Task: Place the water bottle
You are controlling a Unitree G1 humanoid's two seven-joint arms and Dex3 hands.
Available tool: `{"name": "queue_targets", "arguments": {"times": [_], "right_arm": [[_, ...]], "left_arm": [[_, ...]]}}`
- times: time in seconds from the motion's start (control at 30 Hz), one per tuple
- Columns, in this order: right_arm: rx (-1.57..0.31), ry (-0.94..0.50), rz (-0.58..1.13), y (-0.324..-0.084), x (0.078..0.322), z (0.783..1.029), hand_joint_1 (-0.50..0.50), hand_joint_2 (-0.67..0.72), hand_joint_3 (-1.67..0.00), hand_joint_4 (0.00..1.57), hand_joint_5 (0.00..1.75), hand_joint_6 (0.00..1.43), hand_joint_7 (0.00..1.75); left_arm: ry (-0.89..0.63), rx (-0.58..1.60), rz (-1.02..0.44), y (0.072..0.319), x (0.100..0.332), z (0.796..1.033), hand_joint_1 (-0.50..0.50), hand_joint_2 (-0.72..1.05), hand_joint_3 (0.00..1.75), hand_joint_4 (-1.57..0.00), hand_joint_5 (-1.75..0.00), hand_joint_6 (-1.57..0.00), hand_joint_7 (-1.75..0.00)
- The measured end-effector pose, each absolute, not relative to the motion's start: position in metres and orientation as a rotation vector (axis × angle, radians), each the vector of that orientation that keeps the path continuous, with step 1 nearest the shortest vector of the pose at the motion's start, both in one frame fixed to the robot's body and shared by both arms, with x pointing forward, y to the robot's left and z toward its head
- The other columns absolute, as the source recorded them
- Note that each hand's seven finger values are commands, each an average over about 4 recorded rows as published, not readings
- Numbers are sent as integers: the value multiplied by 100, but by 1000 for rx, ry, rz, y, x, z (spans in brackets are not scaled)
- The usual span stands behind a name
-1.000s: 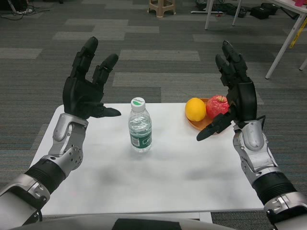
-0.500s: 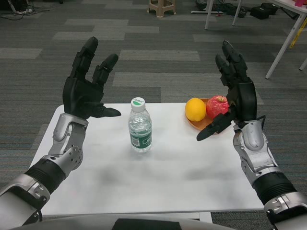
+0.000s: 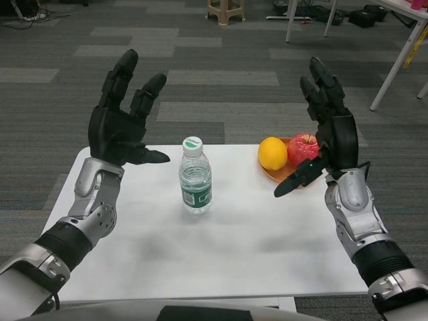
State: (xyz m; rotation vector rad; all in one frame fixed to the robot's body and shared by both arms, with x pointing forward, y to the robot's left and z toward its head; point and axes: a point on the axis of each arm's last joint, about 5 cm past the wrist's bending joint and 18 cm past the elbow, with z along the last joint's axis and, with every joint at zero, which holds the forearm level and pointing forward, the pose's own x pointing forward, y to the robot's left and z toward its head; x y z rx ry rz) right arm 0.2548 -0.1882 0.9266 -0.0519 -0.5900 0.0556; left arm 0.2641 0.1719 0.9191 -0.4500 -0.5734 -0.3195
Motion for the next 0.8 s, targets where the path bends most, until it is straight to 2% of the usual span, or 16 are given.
{"name": "queue_targets", "arguments": {"times": [0.23, 0.3, 0.43, 0.57, 0.67, 0.8], "right_arm": [[-51, -593, 56, -188, 255, 927, -46, 47, -8, 0, 0, 0, 14], [-49, -597, 58, -188, 255, 928, -46, 47, -8, 0, 0, 0, 14], [-46, -608, 61, -187, 254, 930, -46, 47, -16, 0, 0, 0, 14], [-45, -608, 61, -187, 254, 930, -46, 47, -8, 0, 0, 0, 14], [-45, -608, 61, -187, 254, 930, -46, 47, -12, 0, 0, 0, 14], [-45, -608, 61, -187, 254, 930, -46, 47, -8, 0, 0, 0, 14]], "left_arm": [[-584, -455, -321, 171, 264, 921, -50, -2, 9, 0, -62, 0, -28], [-587, -457, -320, 171, 264, 922, -50, -2, 9, 0, -56, 0, -28], [-591, -460, -321, 171, 264, 923, -50, -2, 7, 0, -51, 0, -28], [-598, -466, -325, 170, 264, 924, -50, -2, 9, 0, -51, 0, -28], [-601, -475, -324, 170, 264, 925, -50, -2, 9, 0, -46, 0, -28], [-602, -480, -321, 170, 264, 925, -50, -2, 9, 0, -41, 0, -28]]}}
